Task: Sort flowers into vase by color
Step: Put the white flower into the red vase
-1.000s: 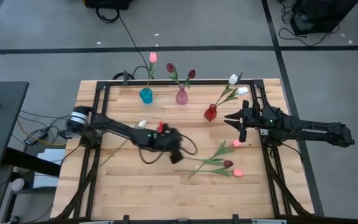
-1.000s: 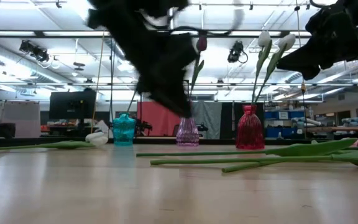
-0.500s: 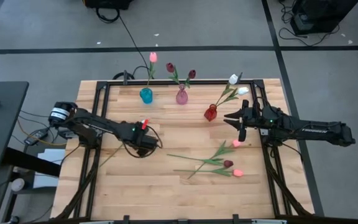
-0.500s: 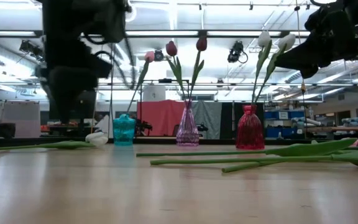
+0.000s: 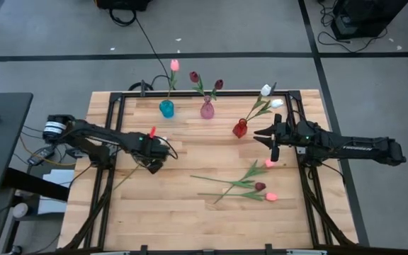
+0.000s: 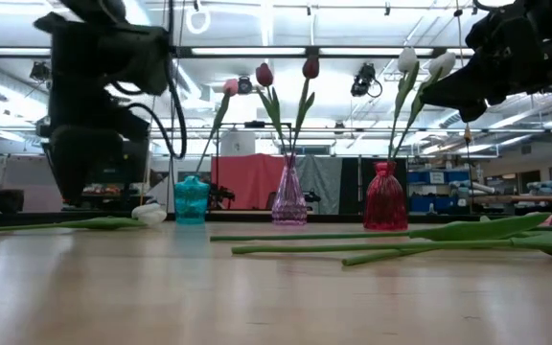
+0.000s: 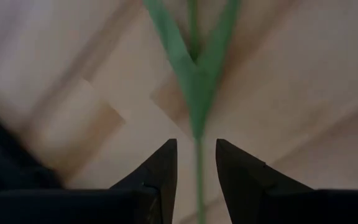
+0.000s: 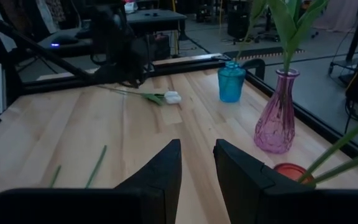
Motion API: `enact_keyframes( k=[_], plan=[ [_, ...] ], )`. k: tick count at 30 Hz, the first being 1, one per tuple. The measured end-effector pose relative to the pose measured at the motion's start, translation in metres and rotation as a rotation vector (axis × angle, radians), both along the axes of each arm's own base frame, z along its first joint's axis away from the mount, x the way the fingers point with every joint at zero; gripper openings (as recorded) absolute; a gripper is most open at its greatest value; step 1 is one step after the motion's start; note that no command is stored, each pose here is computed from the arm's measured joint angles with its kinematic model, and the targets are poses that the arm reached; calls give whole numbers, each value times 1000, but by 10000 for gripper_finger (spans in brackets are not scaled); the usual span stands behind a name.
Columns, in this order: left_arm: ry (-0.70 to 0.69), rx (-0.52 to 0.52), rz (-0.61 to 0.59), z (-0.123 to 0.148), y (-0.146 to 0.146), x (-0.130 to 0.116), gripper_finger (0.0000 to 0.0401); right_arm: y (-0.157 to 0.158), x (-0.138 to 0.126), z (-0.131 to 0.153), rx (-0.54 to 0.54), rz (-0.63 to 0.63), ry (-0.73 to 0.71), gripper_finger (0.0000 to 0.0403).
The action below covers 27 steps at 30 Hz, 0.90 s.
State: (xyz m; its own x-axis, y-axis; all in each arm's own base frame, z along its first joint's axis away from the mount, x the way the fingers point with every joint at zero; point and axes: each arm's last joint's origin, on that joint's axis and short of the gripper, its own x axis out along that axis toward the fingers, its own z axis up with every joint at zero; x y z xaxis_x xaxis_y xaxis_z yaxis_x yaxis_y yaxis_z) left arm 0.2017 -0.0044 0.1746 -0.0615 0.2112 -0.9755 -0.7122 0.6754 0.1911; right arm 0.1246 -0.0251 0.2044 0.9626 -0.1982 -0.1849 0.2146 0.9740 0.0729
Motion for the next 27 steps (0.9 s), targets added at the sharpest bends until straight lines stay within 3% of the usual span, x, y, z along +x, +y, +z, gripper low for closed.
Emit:
enact_keyframes(
  k=[9,17,27],
  plan=[
    [-114,-139,68,-17,-1,-32,115,0,1,1,-2,-1,-10,110],
    [-100,-68,53,-26,1,-29,115,-1,3,3,-6,0,-32,110],
    [-64,-68,34,-38,8,-19,95,-1,4,3,-5,2,-32,110]
  ],
)
